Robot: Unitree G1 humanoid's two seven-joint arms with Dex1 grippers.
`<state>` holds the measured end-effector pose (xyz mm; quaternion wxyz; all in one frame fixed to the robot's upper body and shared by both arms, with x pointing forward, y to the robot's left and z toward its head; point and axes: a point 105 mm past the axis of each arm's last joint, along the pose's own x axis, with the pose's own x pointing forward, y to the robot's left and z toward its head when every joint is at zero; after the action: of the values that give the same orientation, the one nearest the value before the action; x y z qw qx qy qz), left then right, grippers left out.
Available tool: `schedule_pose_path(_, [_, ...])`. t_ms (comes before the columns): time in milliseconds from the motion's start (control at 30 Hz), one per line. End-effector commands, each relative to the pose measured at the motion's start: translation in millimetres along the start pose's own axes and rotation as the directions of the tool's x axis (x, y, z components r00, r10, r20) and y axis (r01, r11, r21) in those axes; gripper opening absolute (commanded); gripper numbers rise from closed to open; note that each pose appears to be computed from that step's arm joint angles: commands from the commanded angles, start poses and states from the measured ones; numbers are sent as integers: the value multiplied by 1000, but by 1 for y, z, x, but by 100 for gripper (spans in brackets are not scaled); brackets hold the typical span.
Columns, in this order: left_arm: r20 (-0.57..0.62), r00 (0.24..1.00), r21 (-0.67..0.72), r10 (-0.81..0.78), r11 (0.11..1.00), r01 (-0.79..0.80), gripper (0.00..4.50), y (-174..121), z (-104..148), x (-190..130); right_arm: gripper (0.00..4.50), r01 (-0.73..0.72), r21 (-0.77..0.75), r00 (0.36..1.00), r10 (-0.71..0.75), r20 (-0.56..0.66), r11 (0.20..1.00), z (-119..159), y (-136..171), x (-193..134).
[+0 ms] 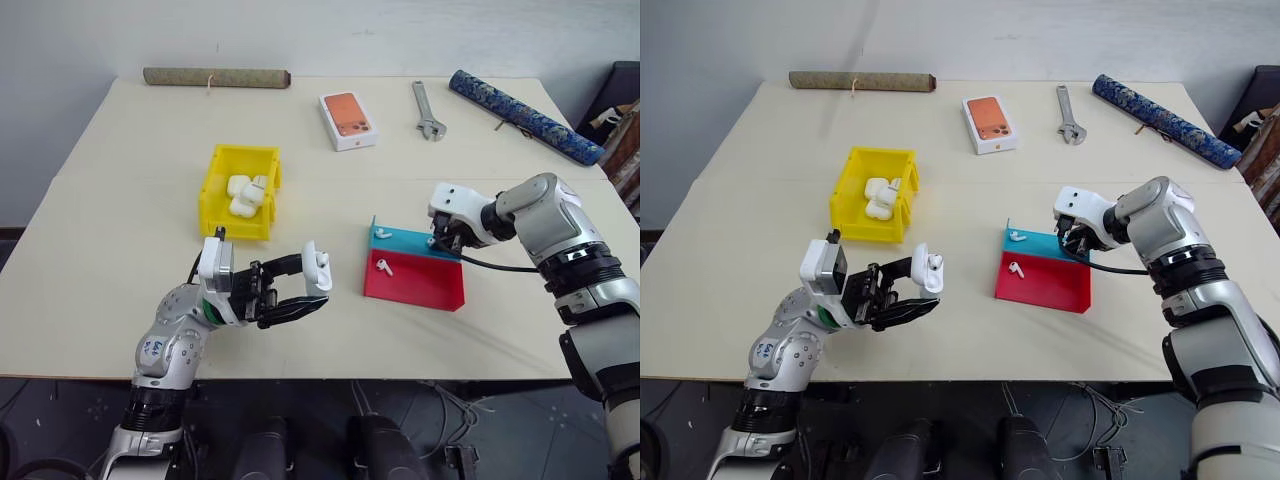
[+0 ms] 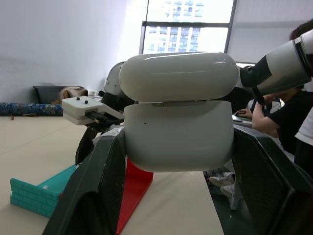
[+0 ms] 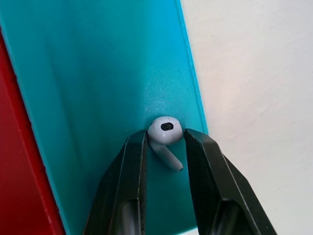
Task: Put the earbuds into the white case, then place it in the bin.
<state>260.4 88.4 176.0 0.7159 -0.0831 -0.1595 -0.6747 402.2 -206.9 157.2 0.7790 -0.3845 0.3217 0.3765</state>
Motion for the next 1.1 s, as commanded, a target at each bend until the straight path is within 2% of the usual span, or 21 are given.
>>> schedule_pose_path(33, [23,999,25,-23,999,22,278,-6,8,2,114,1,5,1000,-1,-9,1000,-3,-1,1])
schedule_pose_path(100, [22,1000,24,-22,999,22,278,-6,8,2,114,-5,2,1000,5,-4,1000,-3,0,2])
schedule_pose_path(233, [20,1000,21,-22,1000,22,278,-6,8,2,44,-16,0,1000,16,-2,1000,-3,3,4])
schedule_pose_path(533, [15,1000,24,-22,999,21,278,-6,8,1,44,1,14,999,-1,33,1000,-1,1,-1])
schedule_pose_path(600, [15,1000,30,-21,999,20,278,-4,10,1,44,11,13,996,-12,93,1000,7,-3,-13])
schedule_pose_path(667, [17,1000,38,-24,999,23,278,-2,13,1,44,-28,-6,965,29,260,1000,26,-1,-38])
schedule_pose_path(733, [29,999,38,-38,999,37,278,0,17,2,44,-85,-25,860,86,502,996,49,7,-69])
schedule_pose_path(800, [41,998,38,-43,998,42,278,4,21,2,44,-69,-119,789,128,601,990,52,18,-85])
schedule_pose_path(833, [53,998,39,-46,998,44,278,6,23,4,44,-120,-146,719,188,669,982,55,30,-95])
schedule_pose_path(867, [65,997,44,-50,998,47,278,9,25,7,44,-165,-113,609,192,769,980,63,37,-106])
schedule_pose_path(900, [71,996,51,-59,997,55,278,11,27,9,44,-201,-95,529,190,827,975,69,45,-112])
schedule_pose_path(1000, [84,994,88,-64,995,57,278,21,34,14,44,-305,-109,384,227,895,946,84,73,-118])
schedule_pose_path(1100, [122,989,110,-79,992,66,278,30,46,22,44,-450,-117,136,198,971,885,116,93,-136])
